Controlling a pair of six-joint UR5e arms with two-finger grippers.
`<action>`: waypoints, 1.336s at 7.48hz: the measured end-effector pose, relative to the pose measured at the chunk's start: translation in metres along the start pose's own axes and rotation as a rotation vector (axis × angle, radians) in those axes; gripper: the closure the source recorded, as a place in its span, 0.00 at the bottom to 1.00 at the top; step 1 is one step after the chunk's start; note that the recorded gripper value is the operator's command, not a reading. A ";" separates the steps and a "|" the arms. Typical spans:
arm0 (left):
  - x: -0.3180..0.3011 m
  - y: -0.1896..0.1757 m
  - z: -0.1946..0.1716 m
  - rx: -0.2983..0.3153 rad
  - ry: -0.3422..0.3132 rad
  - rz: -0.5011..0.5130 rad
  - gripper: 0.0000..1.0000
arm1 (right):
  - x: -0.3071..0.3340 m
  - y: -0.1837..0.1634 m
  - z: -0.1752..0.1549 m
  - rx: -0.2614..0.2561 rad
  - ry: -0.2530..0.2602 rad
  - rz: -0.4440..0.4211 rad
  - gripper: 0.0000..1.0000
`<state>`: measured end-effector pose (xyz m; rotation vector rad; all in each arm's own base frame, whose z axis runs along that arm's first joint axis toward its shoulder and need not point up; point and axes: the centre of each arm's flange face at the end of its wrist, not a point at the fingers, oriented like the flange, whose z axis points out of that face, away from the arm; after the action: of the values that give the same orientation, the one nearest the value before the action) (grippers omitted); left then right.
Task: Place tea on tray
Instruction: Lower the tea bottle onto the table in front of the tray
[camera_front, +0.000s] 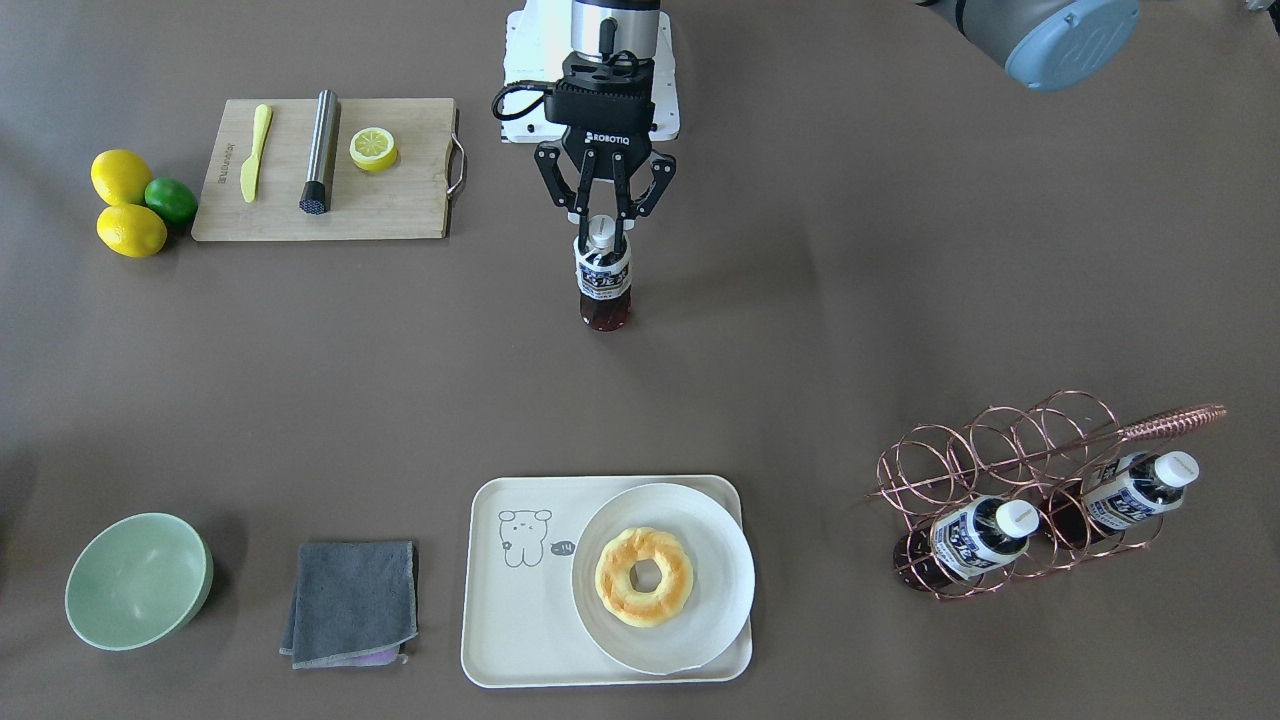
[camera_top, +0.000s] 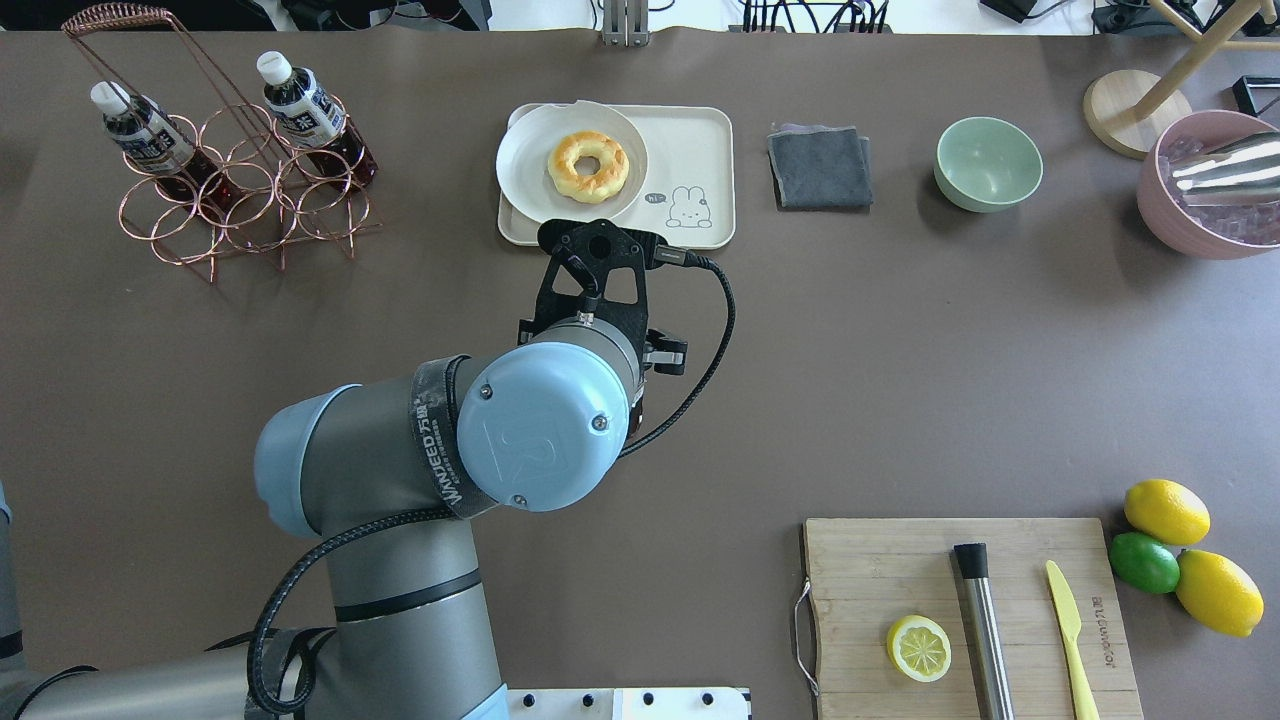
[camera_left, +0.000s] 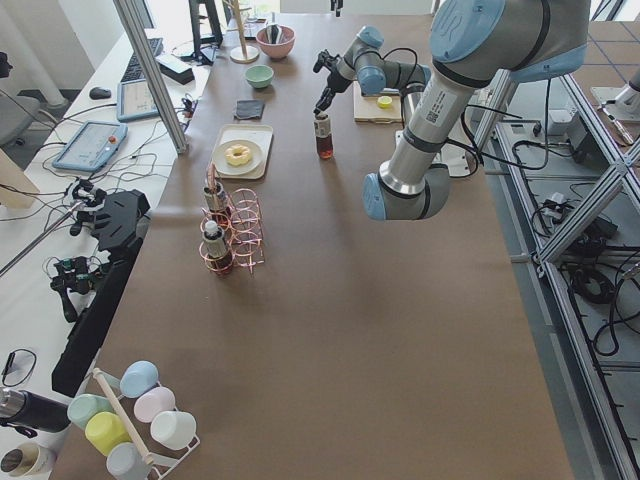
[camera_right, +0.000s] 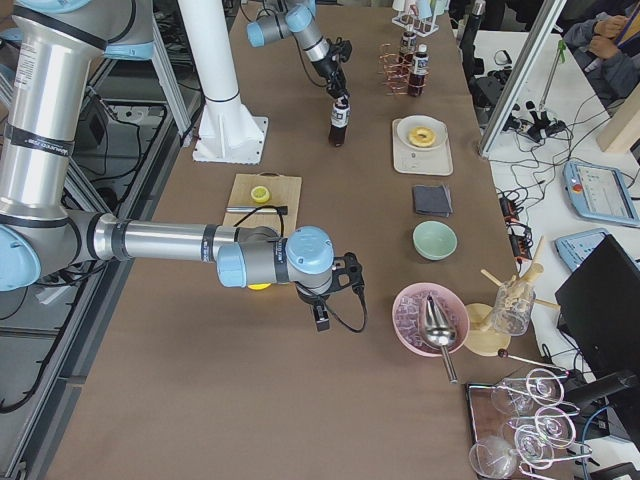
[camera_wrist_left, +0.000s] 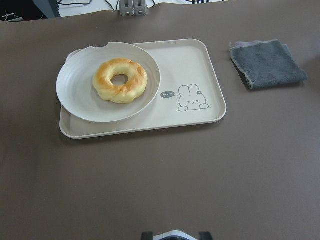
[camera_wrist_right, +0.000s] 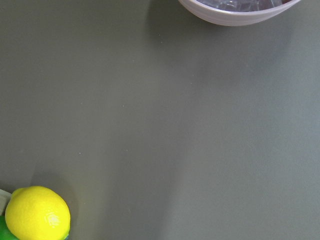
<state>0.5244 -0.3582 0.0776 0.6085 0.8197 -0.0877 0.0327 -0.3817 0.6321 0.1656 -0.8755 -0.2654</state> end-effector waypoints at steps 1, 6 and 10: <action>0.001 0.002 -0.001 0.003 0.001 0.000 1.00 | 0.000 0.000 0.000 0.000 0.000 0.000 0.00; 0.002 0.004 -0.001 0.004 0.001 0.001 0.43 | 0.000 0.002 0.001 -0.002 -0.001 0.002 0.00; 0.002 0.005 0.000 0.003 -0.001 0.002 0.24 | 0.000 0.001 0.000 0.000 -0.002 0.001 0.00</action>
<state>0.5274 -0.3537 0.0783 0.6124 0.8178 -0.0875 0.0326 -0.3806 0.6320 0.1646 -0.8781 -0.2645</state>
